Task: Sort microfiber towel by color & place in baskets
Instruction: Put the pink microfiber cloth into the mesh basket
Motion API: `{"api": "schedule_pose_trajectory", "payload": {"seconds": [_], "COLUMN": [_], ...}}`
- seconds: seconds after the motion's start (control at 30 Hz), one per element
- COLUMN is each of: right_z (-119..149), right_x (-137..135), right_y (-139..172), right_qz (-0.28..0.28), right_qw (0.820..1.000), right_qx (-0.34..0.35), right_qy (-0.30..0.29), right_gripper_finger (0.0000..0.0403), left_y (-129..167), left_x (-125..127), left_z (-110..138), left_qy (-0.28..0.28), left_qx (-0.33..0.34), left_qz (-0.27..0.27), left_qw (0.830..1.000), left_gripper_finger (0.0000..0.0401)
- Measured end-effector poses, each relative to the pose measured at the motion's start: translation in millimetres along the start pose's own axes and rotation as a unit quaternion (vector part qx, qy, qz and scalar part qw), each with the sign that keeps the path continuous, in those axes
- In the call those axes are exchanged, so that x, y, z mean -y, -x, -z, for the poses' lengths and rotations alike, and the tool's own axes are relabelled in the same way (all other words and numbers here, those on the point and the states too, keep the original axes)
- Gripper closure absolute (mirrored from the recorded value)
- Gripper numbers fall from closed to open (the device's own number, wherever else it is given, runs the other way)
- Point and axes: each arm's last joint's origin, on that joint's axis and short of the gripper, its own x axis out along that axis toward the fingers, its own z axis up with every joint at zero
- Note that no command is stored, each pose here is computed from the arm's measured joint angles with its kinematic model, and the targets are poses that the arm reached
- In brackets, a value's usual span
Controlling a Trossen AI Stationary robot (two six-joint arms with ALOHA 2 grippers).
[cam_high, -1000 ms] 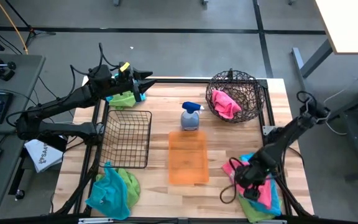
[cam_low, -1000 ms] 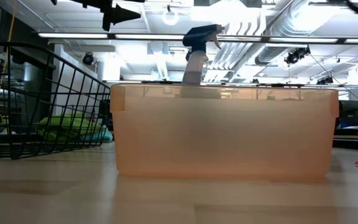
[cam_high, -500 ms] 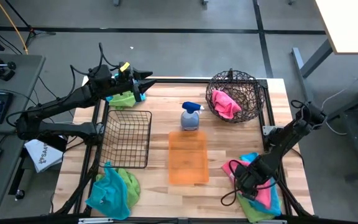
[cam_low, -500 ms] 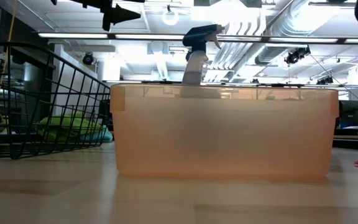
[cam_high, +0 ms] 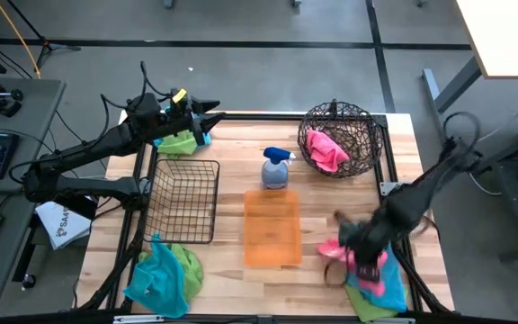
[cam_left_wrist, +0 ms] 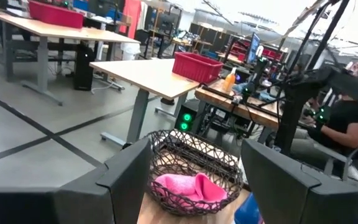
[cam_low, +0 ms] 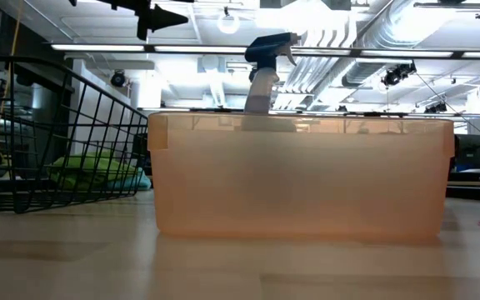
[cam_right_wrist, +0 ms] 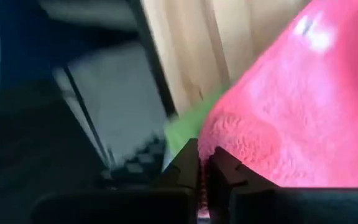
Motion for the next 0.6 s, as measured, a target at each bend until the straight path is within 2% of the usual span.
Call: {"api": "schedule_pose_trajectory", "payload": {"seconds": [0.1,0.17,0.27,0.4,0.5,0.6], "right_z": [-5.3,-3.2,5.0,17.4,25.1,28.8], "right_x": [5.2,12.6,25.3,41.3,51.7,60.3], "right_y": [63.8,104.2,155.4,207.4,232.7,245.8], "right_qz": [0.023,0.061,0.133,0.238,0.314,0.369], "right_qw": [0.991,0.971,0.92,0.829,0.772,0.74], "right_qx": [0.132,0.232,0.369,0.506,0.552,0.561], "right_qy": [-0.007,-0.015,-0.012,-0.015,-0.025,-0.037], "right_gripper_finger": [0.04,0.04,0.0401,0.0402,0.0402,0.0402], "left_y": [0.2,0.3,0.4,0.5,0.5,0.5], "left_x": [-2.2,-4.4,-6.4,-7.2,-7.2,-7.2], "left_z": [-1.8,-2.2,-2.8,-3.0,-2.9,-2.9], "left_qy": [0.0,0.0,0.0,0.0,0.0,0.0], "left_qx": [0.007,0.008,0.01,0.01,0.01,0.01], "left_qz": [-0.005,-0.011,-0.016,-0.018,-0.018,-0.018], "left_qw": [1.0,1.0,1.0,1.0,1.0,1.0], "left_gripper_finger": [0.0162,0.0162,0.0162,0.0162,0.0162,0.0162]}}
